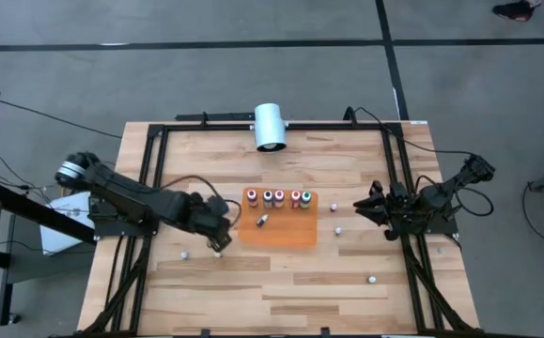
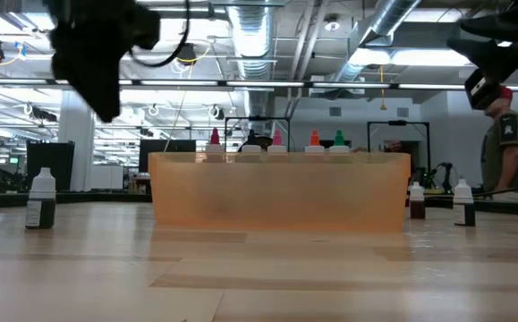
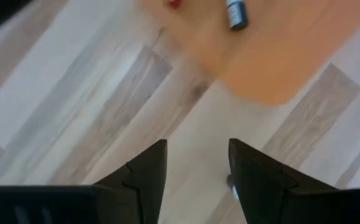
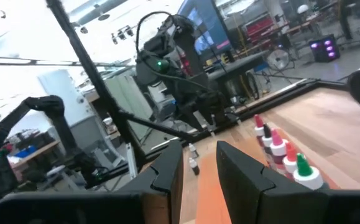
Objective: Pick & Place food coloring
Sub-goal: Put the small black food coloring into the orange bin
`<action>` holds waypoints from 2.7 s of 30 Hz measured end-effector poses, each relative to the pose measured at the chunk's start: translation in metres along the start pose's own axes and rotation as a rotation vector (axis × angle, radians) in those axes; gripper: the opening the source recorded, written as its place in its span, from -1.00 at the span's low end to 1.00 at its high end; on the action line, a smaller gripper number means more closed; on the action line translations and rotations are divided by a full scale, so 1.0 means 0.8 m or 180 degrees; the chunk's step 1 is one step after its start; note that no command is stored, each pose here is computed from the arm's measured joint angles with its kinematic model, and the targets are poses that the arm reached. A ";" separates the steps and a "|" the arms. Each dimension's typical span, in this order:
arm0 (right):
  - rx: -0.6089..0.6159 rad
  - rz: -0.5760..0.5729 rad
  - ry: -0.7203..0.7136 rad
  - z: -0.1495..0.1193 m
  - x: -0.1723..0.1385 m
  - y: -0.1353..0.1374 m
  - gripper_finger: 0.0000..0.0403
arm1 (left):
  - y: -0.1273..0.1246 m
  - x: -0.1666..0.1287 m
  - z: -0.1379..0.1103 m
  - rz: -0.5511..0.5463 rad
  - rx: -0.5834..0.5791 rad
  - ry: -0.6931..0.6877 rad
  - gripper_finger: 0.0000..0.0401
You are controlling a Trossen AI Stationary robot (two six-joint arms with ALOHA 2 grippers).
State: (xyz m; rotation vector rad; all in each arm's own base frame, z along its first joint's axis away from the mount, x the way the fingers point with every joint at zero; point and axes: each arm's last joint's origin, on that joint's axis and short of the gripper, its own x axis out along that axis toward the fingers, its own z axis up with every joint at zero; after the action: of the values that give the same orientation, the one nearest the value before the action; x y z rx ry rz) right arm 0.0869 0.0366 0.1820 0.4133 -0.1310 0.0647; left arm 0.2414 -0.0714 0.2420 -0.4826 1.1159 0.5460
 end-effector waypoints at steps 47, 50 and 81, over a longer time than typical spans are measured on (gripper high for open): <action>-0.1842 0.0140 0.3853 0.076 0.362 0.045 -0.57 | 0.126 0.006 -0.027 -0.0348 -0.0366 -0.0035 -0.18; -0.1962 0.0225 0.4078 0.061 0.377 0.041 -0.57 | 0.126 0.006 -0.027 -0.0348 -0.0309 -0.0037 -0.18; -0.3017 0.0173 0.4829 -0.041 0.439 -0.018 -0.57 | 0.126 0.007 -0.027 -0.0331 -0.0129 -0.0037 -0.18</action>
State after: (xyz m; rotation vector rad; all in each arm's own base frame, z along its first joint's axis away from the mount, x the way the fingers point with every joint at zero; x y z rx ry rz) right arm 0.4398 0.0493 0.1955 -0.6539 1.2883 0.3335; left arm 0.1641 -0.0059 0.2202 -0.5687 1.0641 0.4808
